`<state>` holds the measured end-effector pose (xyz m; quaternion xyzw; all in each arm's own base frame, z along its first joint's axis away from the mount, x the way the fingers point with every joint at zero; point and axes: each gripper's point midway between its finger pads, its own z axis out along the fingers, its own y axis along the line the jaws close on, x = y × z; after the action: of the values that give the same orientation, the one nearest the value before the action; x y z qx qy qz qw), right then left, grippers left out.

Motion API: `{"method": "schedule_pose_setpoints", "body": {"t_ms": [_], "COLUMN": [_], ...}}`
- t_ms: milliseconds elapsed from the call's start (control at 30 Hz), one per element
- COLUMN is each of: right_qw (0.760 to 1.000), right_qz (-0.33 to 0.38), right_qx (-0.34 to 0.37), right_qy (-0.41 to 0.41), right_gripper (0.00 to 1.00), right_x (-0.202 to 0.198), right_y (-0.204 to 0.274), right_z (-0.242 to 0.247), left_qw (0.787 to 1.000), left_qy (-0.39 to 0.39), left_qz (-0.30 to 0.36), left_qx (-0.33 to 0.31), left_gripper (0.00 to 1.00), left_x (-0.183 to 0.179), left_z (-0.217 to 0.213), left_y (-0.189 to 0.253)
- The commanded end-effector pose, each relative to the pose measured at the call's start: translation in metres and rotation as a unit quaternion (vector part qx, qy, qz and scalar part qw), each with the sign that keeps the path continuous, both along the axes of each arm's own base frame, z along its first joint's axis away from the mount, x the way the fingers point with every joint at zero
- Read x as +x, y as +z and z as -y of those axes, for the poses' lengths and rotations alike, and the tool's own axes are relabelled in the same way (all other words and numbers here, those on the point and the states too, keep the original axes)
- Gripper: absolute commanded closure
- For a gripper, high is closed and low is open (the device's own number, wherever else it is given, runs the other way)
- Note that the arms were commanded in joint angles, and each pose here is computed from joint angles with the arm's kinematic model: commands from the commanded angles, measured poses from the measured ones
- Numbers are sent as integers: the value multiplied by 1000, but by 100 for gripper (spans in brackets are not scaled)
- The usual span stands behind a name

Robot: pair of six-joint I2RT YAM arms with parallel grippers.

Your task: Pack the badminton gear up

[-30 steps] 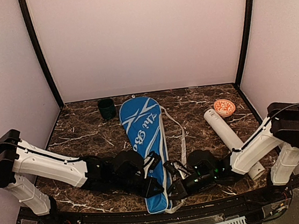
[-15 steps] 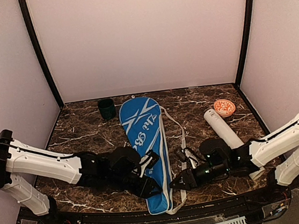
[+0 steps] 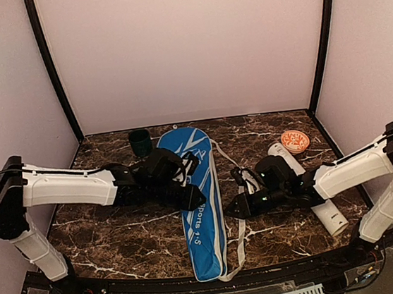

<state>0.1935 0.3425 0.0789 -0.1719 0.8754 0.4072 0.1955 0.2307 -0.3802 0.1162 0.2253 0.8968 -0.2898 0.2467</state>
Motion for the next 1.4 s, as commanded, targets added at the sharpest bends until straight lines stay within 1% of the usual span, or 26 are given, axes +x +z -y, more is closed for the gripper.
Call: {"method": "schedule_pose_setpoints", "body": {"t_ms": [0, 100, 133, 267, 433, 567, 700, 800, 900, 967, 1000, 1100, 1200, 1267, 1367], "right_qw": [1000, 1000, 999, 998, 996, 994, 989, 985, 988, 991, 992, 995, 997, 995, 993], "right_qz": [-6, -17, -29, -53, -63, -73, -76, -67, -40, -19, -7, 27, 49, 70, 85], "right_qx": [16, 18, 12, 28, 24, 45, 83, 112, 126, 124, 122, 96, 48, 36, 10], "right_qy": [12, 18, 20, 27, 52, 70, 95, 112, 76, 45, 30, -4, -36, -54, -76], "right_gripper": [72, 74, 74, 80, 84, 85, 84, 84, 83, 82, 81, 79, 79, 79, 78], "right_x": [5, 3, 1, -6, -20, -33, -49, -58, -42, -25, -16, 8, 33, 49, 68], "right_y": [0, -9, -20, -35, -52, -53, -42, -28, -13, -5, 0, 7, 4, 13, 13], "right_z": [-9, -12, -12, -19, -42, -64, -98, -113, -94, -72, -62, -35, -12, -2, 7], "left_qw": [999, 997, 996, 990, 983, 980, 986, 994, 998, 997, 996, 993, 990, 988, 984], "left_qy": [-19, -30, -32, -33, -34, -23, -14, -7, -1, 5, 10, 22, 30, 39, 49], "left_qz": [-9, -26, -33, -49, -41, -34, -6, 23, 43, 64, 71, 86, 90, 86, 84], "left_qx": [46, 66, 78, 124, 175, 197, 164, 106, 44, 40, 54, 83, 101, 124, 152], "left_gripper": [80, 81, 81, 82, 83, 83, 78, 68, 57, 49, 48, 46, 46, 46, 46], "left_x": [8, 9, 8, 7, 4, 4, 14, 30, 50, 69, 79, 104, 125, 137, 150], "left_z": [10, 17, 16, 7, -16, -44, -60, -55, -49, -42, -40, -29, -17, -12, -10], "left_y": [-27, -47, -55, -77, -87, -85, -61, -27, 4, 16, 16, 15, 9, -2, -20]}}
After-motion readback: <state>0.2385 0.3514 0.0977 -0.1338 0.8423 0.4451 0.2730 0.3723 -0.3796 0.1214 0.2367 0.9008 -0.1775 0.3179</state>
